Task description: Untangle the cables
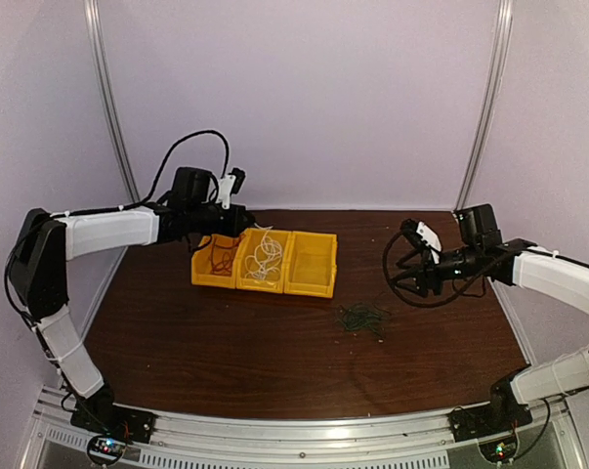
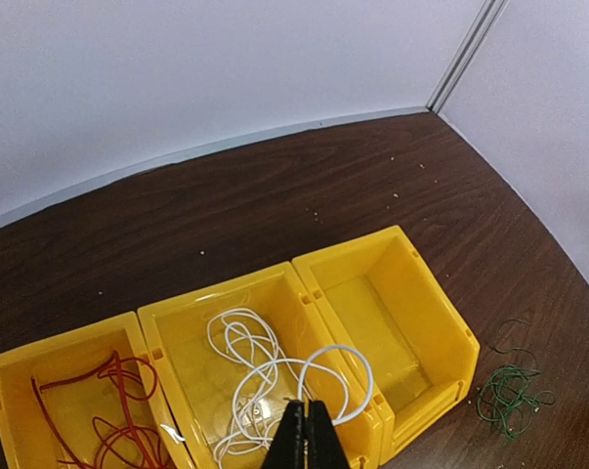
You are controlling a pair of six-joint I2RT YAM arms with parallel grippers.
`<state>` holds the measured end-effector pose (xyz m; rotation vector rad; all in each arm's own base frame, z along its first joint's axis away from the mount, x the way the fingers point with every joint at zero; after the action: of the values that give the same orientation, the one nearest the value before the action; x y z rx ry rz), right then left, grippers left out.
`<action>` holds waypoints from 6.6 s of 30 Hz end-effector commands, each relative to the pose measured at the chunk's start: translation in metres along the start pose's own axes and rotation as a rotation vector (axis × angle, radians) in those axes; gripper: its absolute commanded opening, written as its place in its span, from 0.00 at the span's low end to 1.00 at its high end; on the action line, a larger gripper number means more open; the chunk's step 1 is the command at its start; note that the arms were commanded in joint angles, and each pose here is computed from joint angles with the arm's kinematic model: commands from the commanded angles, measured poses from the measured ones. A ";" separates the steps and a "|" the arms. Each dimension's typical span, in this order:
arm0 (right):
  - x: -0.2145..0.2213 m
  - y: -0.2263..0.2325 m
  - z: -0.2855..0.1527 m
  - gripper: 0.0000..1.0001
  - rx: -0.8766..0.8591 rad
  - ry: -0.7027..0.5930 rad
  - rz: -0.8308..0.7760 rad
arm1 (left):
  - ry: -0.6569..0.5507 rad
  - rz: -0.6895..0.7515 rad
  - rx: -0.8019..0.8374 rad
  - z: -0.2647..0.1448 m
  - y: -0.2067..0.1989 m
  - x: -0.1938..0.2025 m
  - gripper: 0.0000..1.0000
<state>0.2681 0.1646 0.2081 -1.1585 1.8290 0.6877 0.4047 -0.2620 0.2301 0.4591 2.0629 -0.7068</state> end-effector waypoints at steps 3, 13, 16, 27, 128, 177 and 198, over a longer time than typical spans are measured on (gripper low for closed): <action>0.003 -0.004 -0.001 0.60 0.030 -0.002 -0.027 | 0.019 -0.037 0.029 0.028 0.007 0.025 0.00; 0.016 -0.008 0.009 0.60 0.017 0.050 -0.014 | 0.099 -0.041 0.006 0.060 0.011 0.058 0.00; 0.018 -0.008 0.010 0.60 0.008 0.060 -0.015 | 0.118 -0.048 -0.033 0.064 0.015 0.059 0.25; 0.034 -0.033 0.025 0.59 0.097 0.161 0.069 | 0.027 -0.021 -0.203 0.008 0.011 0.011 0.60; -0.302 0.023 -0.222 0.00 -0.099 -0.556 -0.308 | -0.150 0.327 0.560 0.154 -0.220 0.193 0.14; -0.109 -0.050 -0.183 0.00 0.302 -0.348 0.023 | -0.243 0.355 0.534 0.058 -0.223 0.097 0.19; -0.021 0.024 -0.090 0.51 -0.003 -0.097 -0.049 | -0.260 0.001 0.675 0.025 -0.266 -0.003 0.00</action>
<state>0.2218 0.0882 0.2846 -1.0559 1.7456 0.6479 0.2709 -0.4859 0.2715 0.7974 1.5492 -1.2788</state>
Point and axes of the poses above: each gripper's point midway between its finger pads, its own z axis out along the fingers, its own y axis along the line the jaws close on, x = y × z, the point moved 5 cm from there along -z, back along the fingers, and after that the axes turned 3 degrees about -z, right-handed, at the moved point
